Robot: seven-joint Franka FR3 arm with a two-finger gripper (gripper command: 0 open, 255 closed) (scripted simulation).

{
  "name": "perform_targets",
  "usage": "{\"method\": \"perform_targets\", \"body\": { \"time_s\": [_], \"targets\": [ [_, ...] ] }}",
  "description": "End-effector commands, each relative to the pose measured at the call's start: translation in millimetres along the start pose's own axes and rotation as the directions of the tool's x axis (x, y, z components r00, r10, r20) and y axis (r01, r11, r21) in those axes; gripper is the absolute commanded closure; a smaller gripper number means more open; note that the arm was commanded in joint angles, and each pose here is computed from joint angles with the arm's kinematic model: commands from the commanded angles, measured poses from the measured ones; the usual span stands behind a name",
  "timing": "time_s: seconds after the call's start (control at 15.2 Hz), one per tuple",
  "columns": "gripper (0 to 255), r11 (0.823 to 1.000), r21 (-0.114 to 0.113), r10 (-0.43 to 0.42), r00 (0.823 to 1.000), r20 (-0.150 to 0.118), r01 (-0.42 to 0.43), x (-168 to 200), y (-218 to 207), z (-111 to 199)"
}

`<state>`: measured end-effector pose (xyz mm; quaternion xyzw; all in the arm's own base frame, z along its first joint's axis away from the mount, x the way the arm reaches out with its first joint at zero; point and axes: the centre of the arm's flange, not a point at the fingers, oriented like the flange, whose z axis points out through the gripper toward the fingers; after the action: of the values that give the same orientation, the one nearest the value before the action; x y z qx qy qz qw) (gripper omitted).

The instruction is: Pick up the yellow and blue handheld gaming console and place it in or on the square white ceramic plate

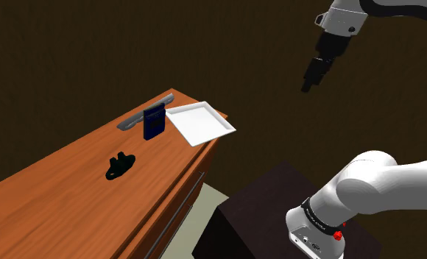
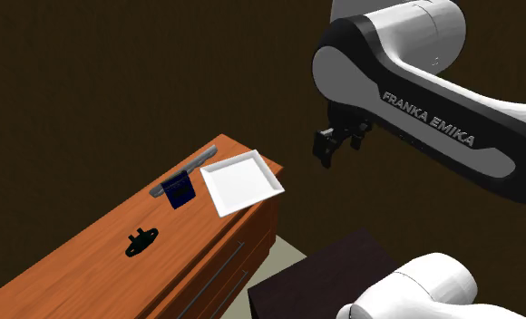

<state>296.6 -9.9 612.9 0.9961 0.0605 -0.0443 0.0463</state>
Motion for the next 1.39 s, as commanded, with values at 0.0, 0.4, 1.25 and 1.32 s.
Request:
{"method": "perform_targets", "body": {
  "time_s": [0.0, 0.4, 1.25, 1.32],
  "targets": [
    [0, 1.0, 0.0, 0.0, 1.0, 0.0, 0.0, 0, 0, 0],
    [0, 0.991, 0.01, 0.133, 0.991, -0.008, -0.133, 36, -64, 24],
    [0, 0.912, 0.036, 0.409, 0.912, -0.02, -0.409, 143, -183, 74],
    [0, 0.903, 0.038, 0.43, 0.903, -0.021, -0.429, 152, -190, 78]
  ]
}}
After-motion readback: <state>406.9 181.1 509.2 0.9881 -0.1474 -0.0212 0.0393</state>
